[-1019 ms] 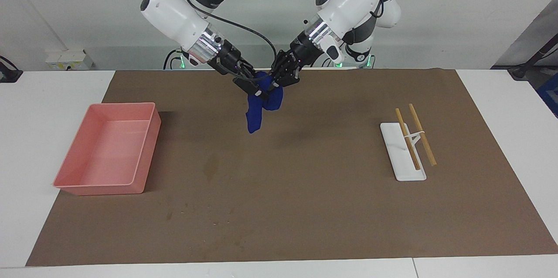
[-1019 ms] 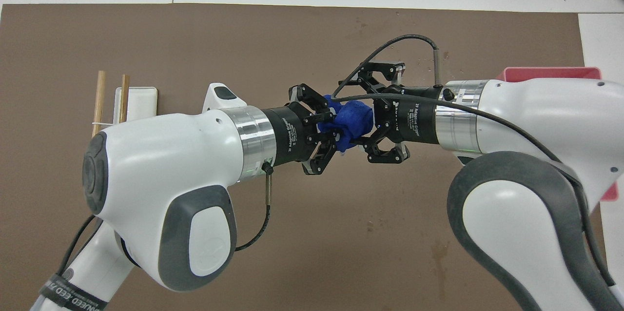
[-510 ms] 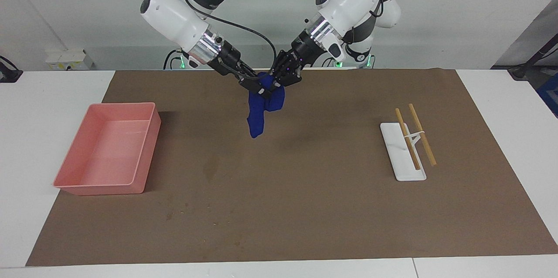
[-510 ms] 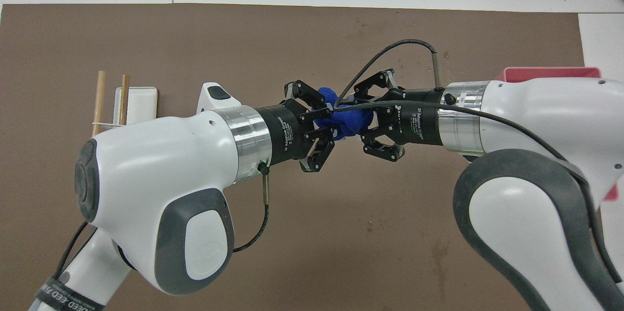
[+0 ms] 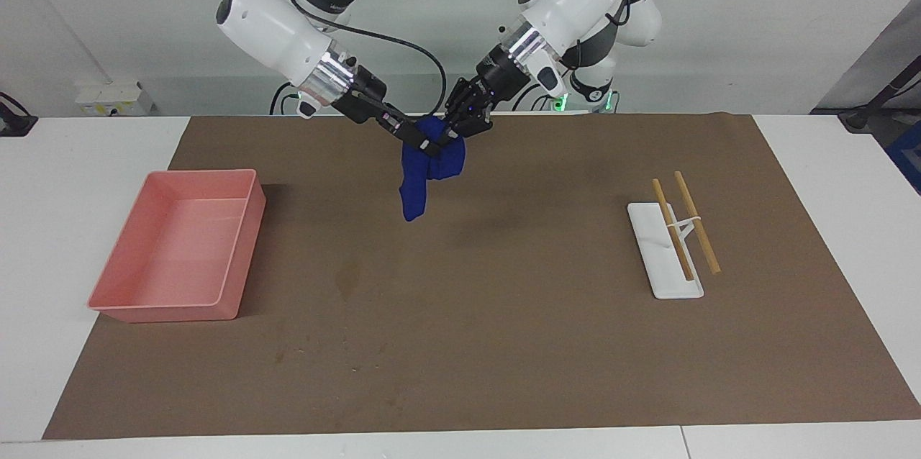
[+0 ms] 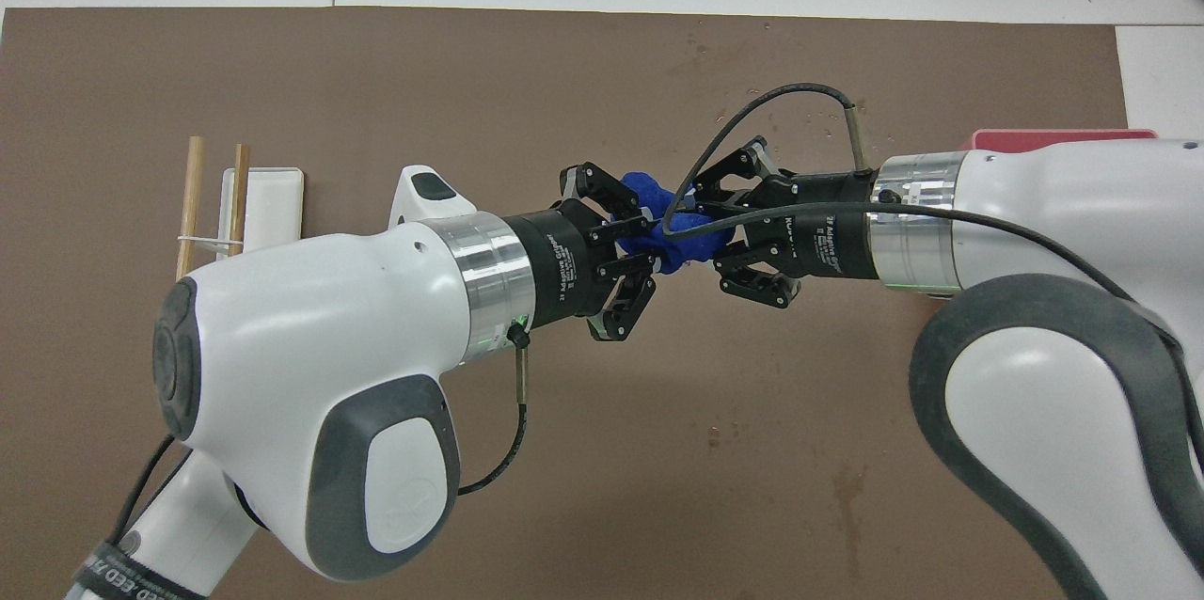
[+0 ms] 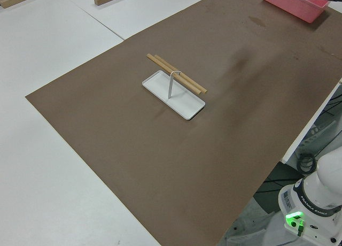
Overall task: Wipe water with towel using both arms
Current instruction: 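Pull the cloth away with the right gripper while the left gripper releases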
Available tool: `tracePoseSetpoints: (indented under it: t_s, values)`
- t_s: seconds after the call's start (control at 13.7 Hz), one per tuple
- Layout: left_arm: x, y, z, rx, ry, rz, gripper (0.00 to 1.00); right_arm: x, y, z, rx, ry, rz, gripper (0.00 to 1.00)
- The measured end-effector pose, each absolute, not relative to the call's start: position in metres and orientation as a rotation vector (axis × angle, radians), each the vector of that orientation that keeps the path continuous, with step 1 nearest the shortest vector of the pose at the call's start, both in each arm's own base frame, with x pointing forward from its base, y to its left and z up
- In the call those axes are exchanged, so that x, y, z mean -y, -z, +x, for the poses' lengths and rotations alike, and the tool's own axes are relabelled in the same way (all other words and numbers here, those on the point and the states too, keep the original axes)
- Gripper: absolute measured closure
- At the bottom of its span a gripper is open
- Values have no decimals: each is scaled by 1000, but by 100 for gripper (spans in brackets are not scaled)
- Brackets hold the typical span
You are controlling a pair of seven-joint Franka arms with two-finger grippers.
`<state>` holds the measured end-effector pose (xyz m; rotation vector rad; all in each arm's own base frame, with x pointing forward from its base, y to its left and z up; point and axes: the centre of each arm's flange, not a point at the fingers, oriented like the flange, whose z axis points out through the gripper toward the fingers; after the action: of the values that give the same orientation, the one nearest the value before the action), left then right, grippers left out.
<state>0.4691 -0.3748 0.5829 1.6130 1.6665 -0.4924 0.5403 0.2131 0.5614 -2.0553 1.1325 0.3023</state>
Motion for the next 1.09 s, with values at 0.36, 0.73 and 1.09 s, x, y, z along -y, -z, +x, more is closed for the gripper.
tracePoseSetpoints:
  t_s: [0.36, 0.73, 1.09]
  values:
    - [355, -600, 474, -1635, 376, 1700, 26, -204, -546, 536, -910, -236, -2305, 73]
    - [305, -594, 492, -1378, 81, 2195, 0, -201, -526, 523, -282, -60, -2753, 73]
    - [194, -577, 531, -801, -165, 2696, 0, -182, -485, 529, 342, 5, -2950, 73]
